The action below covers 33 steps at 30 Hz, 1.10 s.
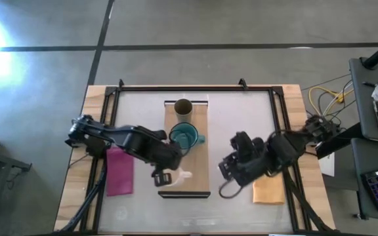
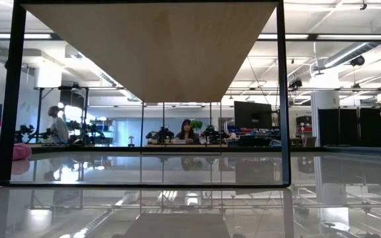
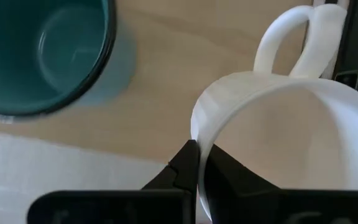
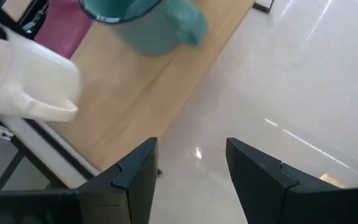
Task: Stack small to large cups/mugs on shelf
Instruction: Put the white mug on the shelf
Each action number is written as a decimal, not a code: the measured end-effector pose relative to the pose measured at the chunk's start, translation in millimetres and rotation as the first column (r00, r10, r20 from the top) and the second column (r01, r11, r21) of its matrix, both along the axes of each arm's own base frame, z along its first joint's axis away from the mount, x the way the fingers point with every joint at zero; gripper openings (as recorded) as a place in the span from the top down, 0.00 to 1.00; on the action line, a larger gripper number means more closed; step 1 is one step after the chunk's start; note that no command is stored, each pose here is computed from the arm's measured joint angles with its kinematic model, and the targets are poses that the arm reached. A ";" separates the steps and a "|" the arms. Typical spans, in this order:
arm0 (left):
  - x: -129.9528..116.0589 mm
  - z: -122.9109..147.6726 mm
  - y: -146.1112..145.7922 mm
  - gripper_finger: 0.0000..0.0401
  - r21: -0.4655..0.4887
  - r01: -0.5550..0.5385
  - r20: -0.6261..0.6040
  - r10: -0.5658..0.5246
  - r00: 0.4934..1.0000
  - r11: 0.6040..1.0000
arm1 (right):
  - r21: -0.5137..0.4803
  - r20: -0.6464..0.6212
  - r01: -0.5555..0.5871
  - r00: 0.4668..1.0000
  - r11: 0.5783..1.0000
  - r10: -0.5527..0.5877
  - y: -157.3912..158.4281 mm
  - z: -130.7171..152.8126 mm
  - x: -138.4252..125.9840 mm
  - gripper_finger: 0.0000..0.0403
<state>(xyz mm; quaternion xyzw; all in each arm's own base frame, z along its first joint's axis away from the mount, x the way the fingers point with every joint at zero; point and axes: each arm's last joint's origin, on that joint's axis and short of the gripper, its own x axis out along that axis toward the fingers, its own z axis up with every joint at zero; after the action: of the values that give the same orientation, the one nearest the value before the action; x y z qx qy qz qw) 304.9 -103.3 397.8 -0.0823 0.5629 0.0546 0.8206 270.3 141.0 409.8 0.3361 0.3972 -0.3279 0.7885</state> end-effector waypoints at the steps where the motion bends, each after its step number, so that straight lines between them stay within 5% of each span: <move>1: 3.6 0.7 -1.2 1.00 -0.002 -0.001 0.007 0.001 1.000 1.000 | 0.001 0.007 0.004 1.000 1.000 -0.004 4.7 -0.9 -2.2 0.55; 19: 43.5 -14.2 3.3 1.00 0.058 -0.033 -0.004 0.033 0.999 0.998 | 0.023 0.197 -0.038 0.980 0.999 0.032 48.3 -35.0 22.0 0.55; 33: 41.0 -12.2 14.8 0.98 0.099 -0.041 -0.020 0.043 0.999 0.994 | 0.048 0.247 -0.028 0.969 0.998 0.015 53.4 -57.2 34.1 0.55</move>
<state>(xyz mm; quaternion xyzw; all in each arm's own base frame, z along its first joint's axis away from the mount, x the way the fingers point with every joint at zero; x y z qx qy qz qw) 345.9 -88.5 385.6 -0.0529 0.5667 0.1007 0.8161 304.4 194.4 352.6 0.3898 0.3080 -0.2649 0.8264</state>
